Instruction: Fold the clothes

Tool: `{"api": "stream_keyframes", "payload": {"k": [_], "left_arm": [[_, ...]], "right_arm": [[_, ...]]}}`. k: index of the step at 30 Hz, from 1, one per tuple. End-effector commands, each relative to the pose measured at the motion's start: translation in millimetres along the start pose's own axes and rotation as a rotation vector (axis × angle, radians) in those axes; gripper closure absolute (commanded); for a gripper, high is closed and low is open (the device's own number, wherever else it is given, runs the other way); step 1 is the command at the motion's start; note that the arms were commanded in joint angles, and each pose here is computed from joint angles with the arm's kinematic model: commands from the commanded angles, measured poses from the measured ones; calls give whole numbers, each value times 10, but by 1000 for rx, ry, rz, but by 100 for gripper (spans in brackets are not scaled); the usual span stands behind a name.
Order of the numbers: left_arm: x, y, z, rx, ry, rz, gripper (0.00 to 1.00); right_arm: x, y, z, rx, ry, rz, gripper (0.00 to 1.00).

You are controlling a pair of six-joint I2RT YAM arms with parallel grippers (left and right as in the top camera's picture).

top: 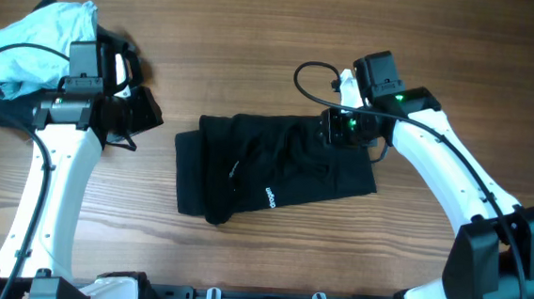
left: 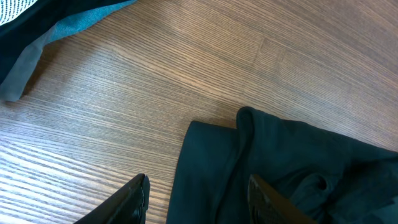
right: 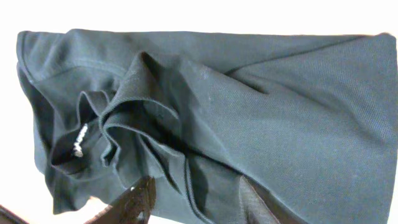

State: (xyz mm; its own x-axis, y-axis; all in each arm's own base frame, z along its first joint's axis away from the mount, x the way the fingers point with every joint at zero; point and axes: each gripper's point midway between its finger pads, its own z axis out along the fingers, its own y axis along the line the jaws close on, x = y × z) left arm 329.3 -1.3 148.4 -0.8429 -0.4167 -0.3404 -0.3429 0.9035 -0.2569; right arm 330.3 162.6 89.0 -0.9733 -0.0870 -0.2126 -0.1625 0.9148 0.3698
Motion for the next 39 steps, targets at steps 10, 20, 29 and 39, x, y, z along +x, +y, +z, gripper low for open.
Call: {"api": "stream_keyframes", "payload": {"k": [10, 20, 29, 39], "left_arm": [[-80, -15, -88, 7, -33, 7, 48], [-106, -25, -89, 11, -43, 9, 48], [143, -3, -56, 14, 69, 2, 27], [700, -153, 316, 144, 358, -58, 8]], "right_arm": [[905, 1032, 260, -567, 305, -361, 90], [-93, 113, -1, 54, -71, -5, 79], [187, 1000, 565, -439, 95, -232, 91], [-135, 253, -37, -50, -83, -52, 77]]}}
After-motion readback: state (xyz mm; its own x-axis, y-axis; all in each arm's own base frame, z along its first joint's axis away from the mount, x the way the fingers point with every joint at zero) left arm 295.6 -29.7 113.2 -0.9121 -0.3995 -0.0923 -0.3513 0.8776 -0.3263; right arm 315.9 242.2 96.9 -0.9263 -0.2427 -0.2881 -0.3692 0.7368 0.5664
